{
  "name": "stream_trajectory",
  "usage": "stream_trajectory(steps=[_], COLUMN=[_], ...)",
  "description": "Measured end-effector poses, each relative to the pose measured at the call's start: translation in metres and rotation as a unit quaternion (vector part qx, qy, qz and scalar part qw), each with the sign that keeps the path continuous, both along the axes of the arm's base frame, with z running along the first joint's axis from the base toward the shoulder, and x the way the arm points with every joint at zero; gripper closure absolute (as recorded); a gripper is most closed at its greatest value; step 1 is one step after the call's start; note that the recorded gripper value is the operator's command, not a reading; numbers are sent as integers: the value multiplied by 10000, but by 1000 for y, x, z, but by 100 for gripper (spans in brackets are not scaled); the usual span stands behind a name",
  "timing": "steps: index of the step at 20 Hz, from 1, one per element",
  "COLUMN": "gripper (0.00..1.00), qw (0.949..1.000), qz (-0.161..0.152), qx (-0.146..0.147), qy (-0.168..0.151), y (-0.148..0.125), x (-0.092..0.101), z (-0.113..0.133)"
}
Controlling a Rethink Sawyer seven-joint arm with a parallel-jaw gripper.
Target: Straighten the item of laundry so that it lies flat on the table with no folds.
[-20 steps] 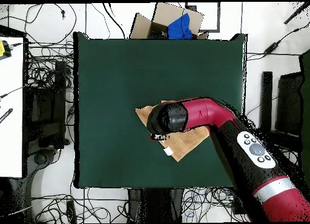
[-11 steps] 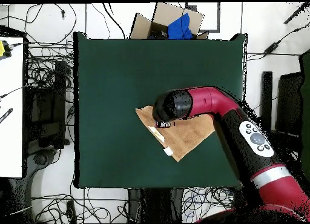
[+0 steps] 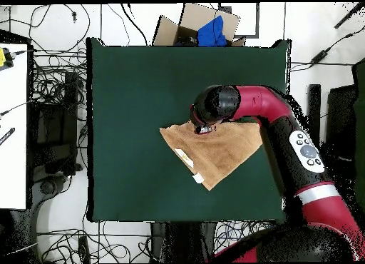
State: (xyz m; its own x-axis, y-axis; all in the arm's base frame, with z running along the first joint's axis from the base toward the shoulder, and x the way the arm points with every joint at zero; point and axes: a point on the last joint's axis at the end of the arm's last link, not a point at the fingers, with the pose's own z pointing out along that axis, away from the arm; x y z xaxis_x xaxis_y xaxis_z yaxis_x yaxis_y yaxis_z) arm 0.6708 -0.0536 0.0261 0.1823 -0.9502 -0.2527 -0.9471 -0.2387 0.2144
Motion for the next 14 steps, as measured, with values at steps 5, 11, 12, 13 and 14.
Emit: stream_trajectory(steps=[5, 11, 12, 13, 14], gripper=[0, 0, 0, 0, 0], qw=[9999, 9996, 9995, 9993, 9992], qz=[92, 236, 269, 301, 323], qx=[44, 151, 177, 201, 217], qy=[27, 60, 55, 54, 58], y=[-14, -23, -24, -24, -24], x=[17, 25, 25, 25, 24], z=[-5, -14, -16, -18, -19])
